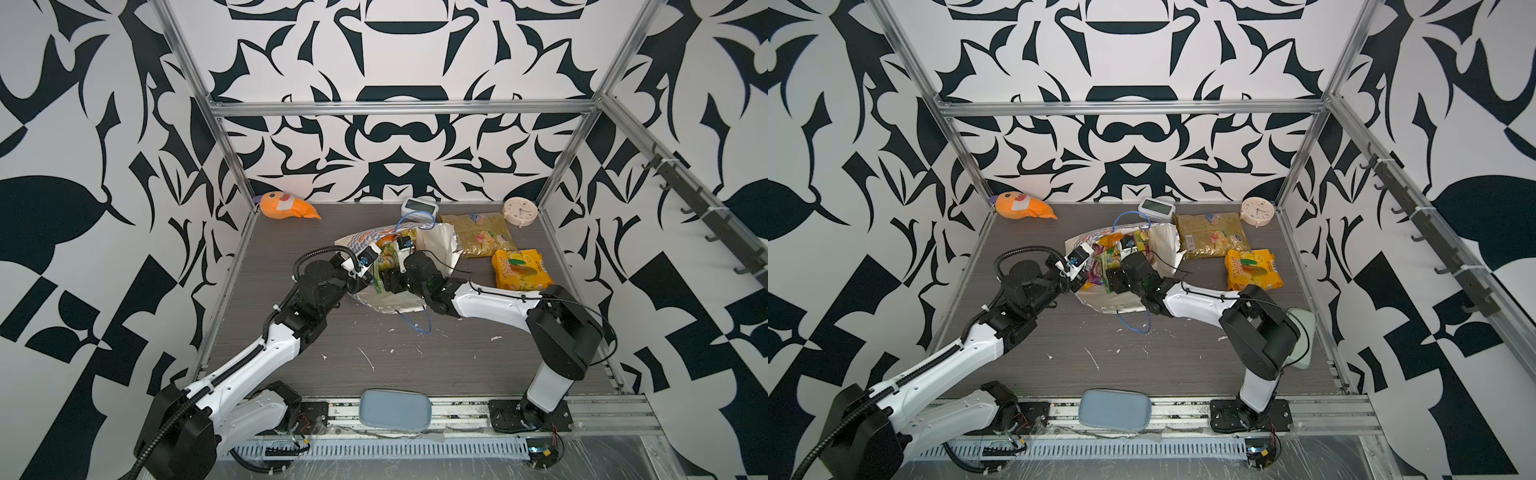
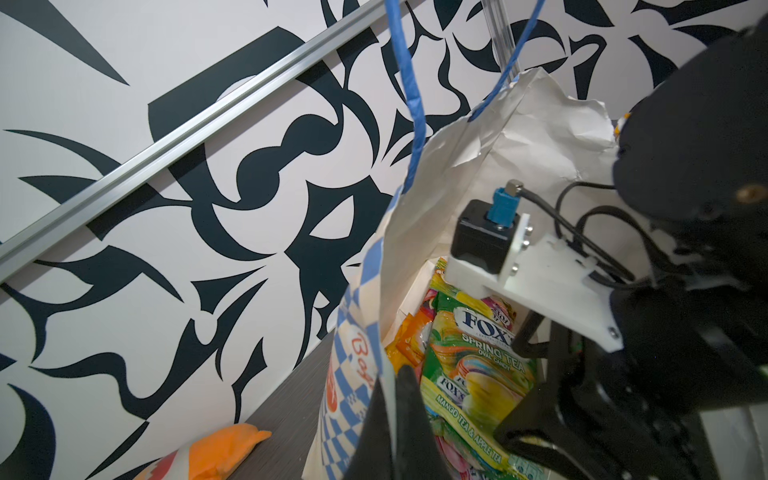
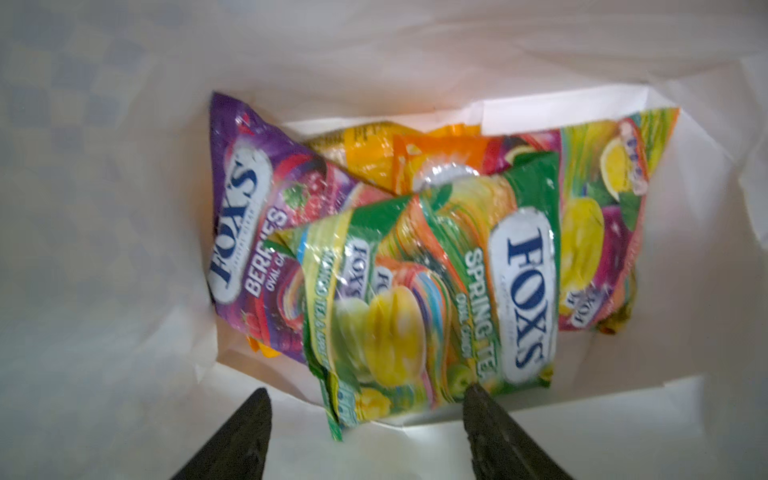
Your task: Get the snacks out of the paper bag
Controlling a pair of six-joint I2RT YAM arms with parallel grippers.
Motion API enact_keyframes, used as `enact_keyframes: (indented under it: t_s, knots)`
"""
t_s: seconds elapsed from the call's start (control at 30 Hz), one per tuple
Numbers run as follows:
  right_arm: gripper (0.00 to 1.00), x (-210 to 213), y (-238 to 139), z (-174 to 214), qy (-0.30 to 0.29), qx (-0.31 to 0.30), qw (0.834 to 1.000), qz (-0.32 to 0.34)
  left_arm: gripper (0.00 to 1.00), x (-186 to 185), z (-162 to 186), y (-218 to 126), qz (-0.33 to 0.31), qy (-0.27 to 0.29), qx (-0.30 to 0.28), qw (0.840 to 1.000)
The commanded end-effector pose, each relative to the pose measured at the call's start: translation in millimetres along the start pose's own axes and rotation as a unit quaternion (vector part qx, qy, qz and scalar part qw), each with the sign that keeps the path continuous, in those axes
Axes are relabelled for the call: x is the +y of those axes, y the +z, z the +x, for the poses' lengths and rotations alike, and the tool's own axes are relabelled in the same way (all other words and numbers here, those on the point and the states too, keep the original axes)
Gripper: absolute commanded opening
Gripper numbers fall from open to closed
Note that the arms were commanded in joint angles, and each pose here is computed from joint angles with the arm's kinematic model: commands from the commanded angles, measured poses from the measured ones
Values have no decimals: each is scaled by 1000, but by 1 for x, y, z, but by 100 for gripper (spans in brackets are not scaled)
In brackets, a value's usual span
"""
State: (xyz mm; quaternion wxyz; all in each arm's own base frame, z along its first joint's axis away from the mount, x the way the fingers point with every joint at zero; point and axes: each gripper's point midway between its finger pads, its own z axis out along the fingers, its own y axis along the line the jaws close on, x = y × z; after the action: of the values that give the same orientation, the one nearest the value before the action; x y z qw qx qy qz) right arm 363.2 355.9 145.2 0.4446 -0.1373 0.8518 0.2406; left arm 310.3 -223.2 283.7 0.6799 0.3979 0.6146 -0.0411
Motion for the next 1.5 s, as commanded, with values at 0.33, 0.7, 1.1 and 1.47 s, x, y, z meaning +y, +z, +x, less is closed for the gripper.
enact_keyframes:
  t_s: [0.33, 0.7, 1.1, 1.47]
  knots:
    - [100, 6, 26, -19, -49, -57, 982, 173, 0, 2, -17, -11, -9, -6, -34, 999]
    - [73, -25, 32, -15, -68, -51, 951, 297, 0, 3, -18, -17, -12, -8, -38, 999]
    - [39, -24, 2, -47, -87, -86, 944, 306, 0, 4, -16, -15, -17, -5, -34, 999]
    - [25, -57, -12, -39, -49, -67, 943, 322, 0, 4, -12, -13, -20, -2, -27, 999]
